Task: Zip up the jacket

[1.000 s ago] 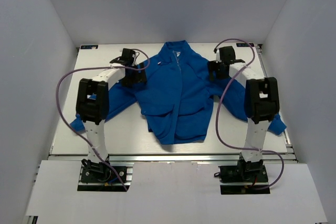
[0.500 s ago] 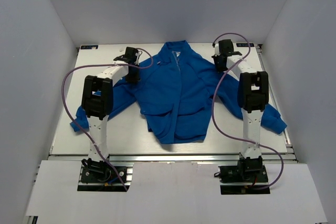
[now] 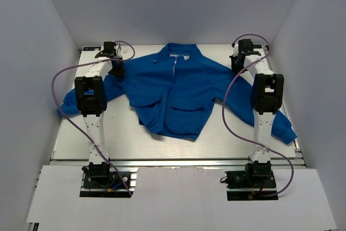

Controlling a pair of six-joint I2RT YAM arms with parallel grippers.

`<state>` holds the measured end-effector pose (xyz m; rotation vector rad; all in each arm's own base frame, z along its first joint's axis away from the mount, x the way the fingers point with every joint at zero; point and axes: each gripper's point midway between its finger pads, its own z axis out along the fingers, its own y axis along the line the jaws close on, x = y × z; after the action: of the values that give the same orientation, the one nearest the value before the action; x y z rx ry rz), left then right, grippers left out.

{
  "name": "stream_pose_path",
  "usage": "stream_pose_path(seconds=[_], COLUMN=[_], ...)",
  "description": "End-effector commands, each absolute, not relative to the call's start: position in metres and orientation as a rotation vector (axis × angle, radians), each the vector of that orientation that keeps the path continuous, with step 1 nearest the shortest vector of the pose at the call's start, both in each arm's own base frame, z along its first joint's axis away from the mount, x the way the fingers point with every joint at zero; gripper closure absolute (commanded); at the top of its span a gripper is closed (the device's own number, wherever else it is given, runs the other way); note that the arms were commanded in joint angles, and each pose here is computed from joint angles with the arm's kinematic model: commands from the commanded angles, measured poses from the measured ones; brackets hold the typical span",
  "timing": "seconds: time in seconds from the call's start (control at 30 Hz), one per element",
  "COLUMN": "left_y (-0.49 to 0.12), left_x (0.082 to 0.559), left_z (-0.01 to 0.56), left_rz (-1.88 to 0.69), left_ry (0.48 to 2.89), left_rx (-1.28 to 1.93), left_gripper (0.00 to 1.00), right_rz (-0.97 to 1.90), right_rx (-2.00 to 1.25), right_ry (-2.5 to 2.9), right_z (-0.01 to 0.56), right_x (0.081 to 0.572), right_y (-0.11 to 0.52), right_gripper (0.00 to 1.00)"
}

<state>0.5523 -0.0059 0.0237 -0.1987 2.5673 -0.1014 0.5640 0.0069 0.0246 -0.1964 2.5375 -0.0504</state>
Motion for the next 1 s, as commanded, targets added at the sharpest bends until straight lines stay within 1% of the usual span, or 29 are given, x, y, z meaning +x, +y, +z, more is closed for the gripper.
stream_pose_path(seconds=[0.0, 0.03, 0.07, 0.1, 0.13, 0.17, 0.2, 0.23, 0.27, 0.3, 0.33, 0.37, 0.4, 0.43, 0.47, 0.5, 0.53, 0.57, 0.6, 0.63, 0.67, 0.7, 0.73, 0.77, 0.87, 0.9, 0.97], left_y=[0.086, 0.08, 0.076, 0.07, 0.054, 0.046, 0.036, 0.025, 0.013, 0.006, -0.002, -0.008, -0.019, -0.026, -0.039, -0.05, -0.062, -0.082, -0.107, -0.122, -0.132, -0.149, -0.154, -0.154, -0.156, -0.154, -0.159], left_x=[0.529, 0.526, 0.53, 0.54, 0.543, 0.55, 0.556, 0.547, 0.543, 0.53, 0.522, 0.51, 0.498, 0.473, 0.464, 0.453, 0.439, 0.416, 0.399, 0.383, 0.363, 0.343, 0.33, 0.309, 0.287, 0.278, 0.269], left_z=[-0.02, -0.017, -0.009, 0.008, 0.02, 0.055, 0.074, 0.078, 0.119, 0.116, 0.126, 0.16, 0.164, 0.147, 0.177, 0.178, 0.178, 0.16, 0.156, 0.161, 0.144, 0.134, 0.133, 0.112, 0.107, 0.097, 0.1], left_rz=[0.204, 0.156, 0.123, 0.077, -0.053, -0.118, -0.186, -0.26, -0.337, -0.388, -0.426, -0.437, -0.457, -0.473, -0.486, -0.513, -0.561, -0.593, -0.593, -0.59, -0.573, -0.559, -0.575, -0.573, -0.636, -0.641, -0.695], left_ry=[2.707, 2.745, 2.736, 2.7, 2.678, 2.603, 2.542, 2.538, 2.459, 2.461, 2.444, 2.383, 2.386, 2.441, 2.354, 2.339, 2.338, 2.394, 2.423, 2.425, 2.483, 2.535, 2.55, 2.611, 2.583, 2.591, 2.571], left_rx=[-0.285, -0.246, -0.237, -0.225, -0.211, -0.2, -0.189, -0.213, -0.201, -0.248, -0.254, -0.26, -0.272, -0.354, -0.383, -0.347, -0.368, -0.351, -0.296, -0.269, -0.245, -0.191, -0.191, -0.202, -0.213, -0.219, -0.189], left_gripper=[0.9, 0.8, 0.56, 0.48, 0.4, 0.16, 0.03, 0.02, 0.02, 0.02, 0.02, 0.02, 0.02, 0.02, 0.02, 0.02, 0.02, 0.02, 0.02, 0.02, 0.02, 0.02, 0.02, 0.02, 0.02, 0.02, 0.02], right_rz=[-0.187, -0.176, -0.15, -0.127, -0.109, -0.054, -0.013, 0.015, 0.054, 0.078, 0.085, 0.106, 0.129, 0.096, 0.124, 0.124, 0.104, 0.126, 0.135, 0.187, 0.216, 0.265, 0.356, 0.393, 0.486, 0.502, 0.551], right_rx=[-0.128, -0.148, -0.16, -0.17, -0.171, -0.176, -0.183, -0.186, -0.193, -0.187, -0.193, -0.212, -0.179, -0.156, -0.178, -0.182, -0.139, -0.177, -0.175, -0.099, -0.134, -0.142, -0.148, -0.164, -0.184, -0.183, -0.187], right_ry=[2.631, 2.625, 2.598, 2.569, 2.521, 2.479, 2.445, 2.386, 2.352, 2.362, 2.315, 2.311, 2.323, 2.343, 2.326, 2.336, 2.36, 2.369, 2.389, 2.389, 2.469, 2.491, 2.465, 2.519, 2.497, 2.488, 2.471], right_z=[-0.001, 0.003, 0.015, 0.028, 0.052, 0.069, 0.085, 0.119, 0.135, 0.138, 0.168, 0.175, 0.177, 0.176, 0.178, 0.175, 0.169, 0.166, 0.159, 0.166, 0.137, 0.129, 0.135, 0.113, 0.112, 0.112, 0.11], right_x=[0.554, 0.556, 0.561, 0.566, 0.571, 0.575, 0.577, 0.575, 0.573, 0.563, 0.553, 0.541, 0.527, 0.499, 0.485, 0.469, 0.44, 0.419, 0.402, 0.382, 0.348, 0.331, 0.315, 0.287, 0.258, 0.254, 0.25], right_y=[-0.045, -0.043, -0.039, -0.035, -0.032, -0.022, -0.011, -0.002, 0.007, 0.021, 0.036, 0.057, 0.069, 0.072, 0.099, 0.11, 0.114, 0.138, 0.145, 0.152, 0.162, 0.17, 0.183, 0.193, 0.217, 0.222, 0.234], right_gripper=[1.0, 1.0, 1.0, 1.0, 0.98, 0.94, 0.91, 0.8, 0.73, 0.57, 0.5, 0.45, 0.32, 0.28, 0.11, 0.11, 0.11, 0.11, 0.11, 0.11, 0.11, 0.11, 0.11, 0.11, 0.11, 0.11, 0.11])
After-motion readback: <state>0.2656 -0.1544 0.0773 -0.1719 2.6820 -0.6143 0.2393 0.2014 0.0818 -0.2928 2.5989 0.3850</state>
